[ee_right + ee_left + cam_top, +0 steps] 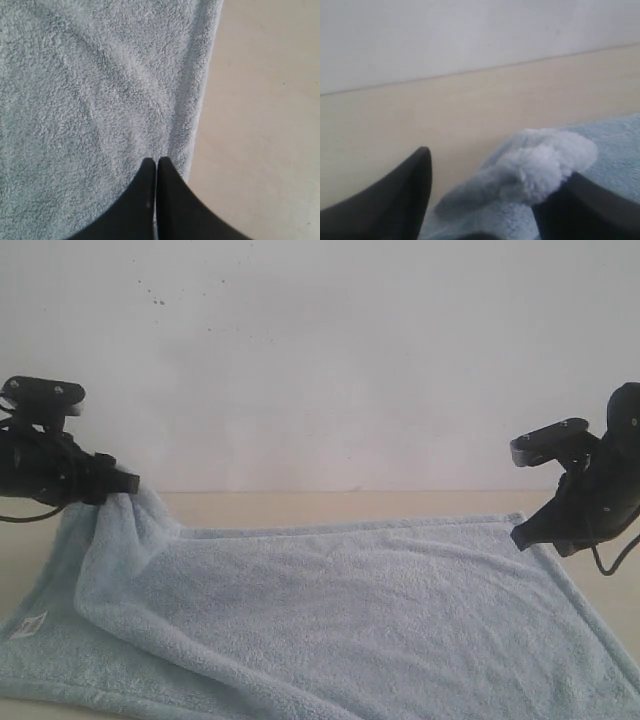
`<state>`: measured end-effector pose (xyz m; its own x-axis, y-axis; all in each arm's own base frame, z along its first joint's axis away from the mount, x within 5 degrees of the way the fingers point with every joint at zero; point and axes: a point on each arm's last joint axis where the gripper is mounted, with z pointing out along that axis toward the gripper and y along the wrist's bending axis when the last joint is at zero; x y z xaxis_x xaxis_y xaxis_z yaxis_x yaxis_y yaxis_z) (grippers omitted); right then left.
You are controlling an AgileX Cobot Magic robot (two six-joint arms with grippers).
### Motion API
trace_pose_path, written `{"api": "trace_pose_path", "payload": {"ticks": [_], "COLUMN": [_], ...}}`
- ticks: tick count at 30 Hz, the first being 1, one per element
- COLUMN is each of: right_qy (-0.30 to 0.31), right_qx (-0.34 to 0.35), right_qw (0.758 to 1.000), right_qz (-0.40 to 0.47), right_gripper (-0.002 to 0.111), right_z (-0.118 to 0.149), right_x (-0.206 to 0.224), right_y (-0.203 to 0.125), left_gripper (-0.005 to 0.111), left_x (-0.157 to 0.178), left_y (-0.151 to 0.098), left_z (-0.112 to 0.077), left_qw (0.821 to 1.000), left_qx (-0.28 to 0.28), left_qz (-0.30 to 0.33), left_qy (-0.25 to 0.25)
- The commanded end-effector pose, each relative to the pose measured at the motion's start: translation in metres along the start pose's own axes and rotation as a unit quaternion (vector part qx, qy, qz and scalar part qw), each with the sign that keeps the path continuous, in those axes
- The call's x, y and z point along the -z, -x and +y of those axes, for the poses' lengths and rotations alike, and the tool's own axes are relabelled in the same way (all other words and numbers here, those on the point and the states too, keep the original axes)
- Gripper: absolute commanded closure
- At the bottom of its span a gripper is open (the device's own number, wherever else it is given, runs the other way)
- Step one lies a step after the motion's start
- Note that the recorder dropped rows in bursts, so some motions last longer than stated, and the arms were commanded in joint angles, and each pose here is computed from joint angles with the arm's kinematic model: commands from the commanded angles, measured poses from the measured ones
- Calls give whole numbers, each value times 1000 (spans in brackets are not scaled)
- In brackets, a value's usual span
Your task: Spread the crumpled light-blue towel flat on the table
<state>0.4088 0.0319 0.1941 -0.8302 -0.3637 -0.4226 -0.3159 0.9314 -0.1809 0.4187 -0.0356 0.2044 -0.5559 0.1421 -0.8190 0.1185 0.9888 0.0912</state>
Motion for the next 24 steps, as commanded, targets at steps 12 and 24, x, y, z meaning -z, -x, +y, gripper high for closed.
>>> {"api": "trace_pose_path", "payload": {"ticks": [12, 24], "right_qy": [-2, 4], "right_qx": [4, 4], "right_qw": [1000, 1000], "right_qz": [-21, 4], "right_gripper": [108, 108], "right_z": [-1, 0], "right_x": [3, 3], "right_y": [3, -1], "left_gripper": [56, 56], "left_x": [-9, 9], "left_y": [-41, -49], "left_z": [-19, 9], "left_qw": [994, 996], "left_qx": [49, 17], "left_qz": [49, 75], "left_qy": [-89, 43]}}
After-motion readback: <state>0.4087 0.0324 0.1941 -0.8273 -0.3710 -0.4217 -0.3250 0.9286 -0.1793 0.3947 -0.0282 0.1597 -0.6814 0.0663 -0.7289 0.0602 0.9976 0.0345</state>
